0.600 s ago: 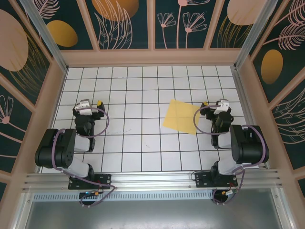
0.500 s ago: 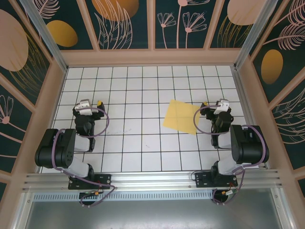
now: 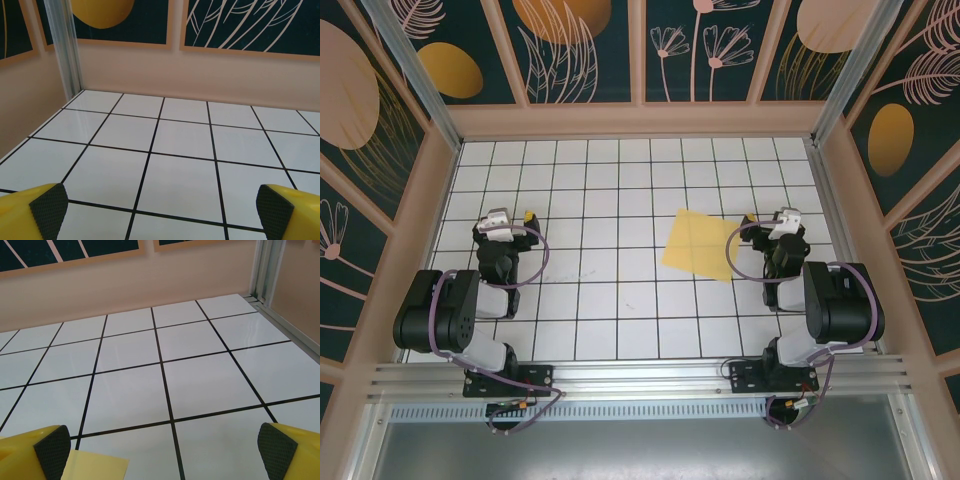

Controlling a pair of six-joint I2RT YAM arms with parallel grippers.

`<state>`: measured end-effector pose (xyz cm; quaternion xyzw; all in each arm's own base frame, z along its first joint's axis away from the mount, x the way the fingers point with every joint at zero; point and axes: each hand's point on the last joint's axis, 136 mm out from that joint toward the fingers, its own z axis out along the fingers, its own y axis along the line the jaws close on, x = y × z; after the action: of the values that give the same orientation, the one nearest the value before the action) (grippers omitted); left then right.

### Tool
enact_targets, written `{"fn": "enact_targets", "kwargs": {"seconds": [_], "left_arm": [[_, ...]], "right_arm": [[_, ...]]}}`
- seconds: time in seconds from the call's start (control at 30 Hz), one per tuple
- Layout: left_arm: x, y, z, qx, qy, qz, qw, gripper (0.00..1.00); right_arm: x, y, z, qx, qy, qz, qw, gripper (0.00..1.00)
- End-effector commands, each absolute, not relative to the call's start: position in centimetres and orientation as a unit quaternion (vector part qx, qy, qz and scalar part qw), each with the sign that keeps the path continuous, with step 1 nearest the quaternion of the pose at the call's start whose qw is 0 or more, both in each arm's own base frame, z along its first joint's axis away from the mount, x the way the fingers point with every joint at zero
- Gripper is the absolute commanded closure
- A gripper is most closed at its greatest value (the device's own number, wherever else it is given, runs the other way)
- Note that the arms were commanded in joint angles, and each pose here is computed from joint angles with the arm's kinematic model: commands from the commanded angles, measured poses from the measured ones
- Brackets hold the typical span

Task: Fold a paper plane with a square sheet of paper (pick it up from the middle)
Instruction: Rotate the square sheet of paper at the center of the table.

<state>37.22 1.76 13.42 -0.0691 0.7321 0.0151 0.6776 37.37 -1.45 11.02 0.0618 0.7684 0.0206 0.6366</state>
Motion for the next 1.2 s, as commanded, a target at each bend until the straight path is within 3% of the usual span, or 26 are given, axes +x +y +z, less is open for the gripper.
{"fn": "enact_targets", "kwargs": {"seconds": [0.0,0.3,0.63,0.93,1.17], "left_arm": [[37.5,1.9,14.1,-0.069,0.723,0.016,0.687,0.01],[35.6,2.5,15.3,-0.087,0.695,0.021,0.714,0.01],[36.4,3.7,17.8,-0.121,0.708,0.039,0.695,0.01],[39.3,2.9,20.1,-0.210,0.723,-0.070,0.654,0.01],[41.3,1.4,20.0,-0.214,0.746,-0.117,0.620,0.02]], "right_arm": [[37.6,-1.4,12.1,0.059,0.753,0.027,0.655,0.01],[37.9,-1.4,12.8,0.064,0.758,0.011,0.649,0.01],[41.3,-0.5,16.2,0.141,0.830,0.031,0.539,0.01],[40.9,7.5,11.2,0.196,0.899,0.145,0.364,0.03],[40.3,10.4,5.7,0.251,0.913,0.136,0.291,0.05]]}}
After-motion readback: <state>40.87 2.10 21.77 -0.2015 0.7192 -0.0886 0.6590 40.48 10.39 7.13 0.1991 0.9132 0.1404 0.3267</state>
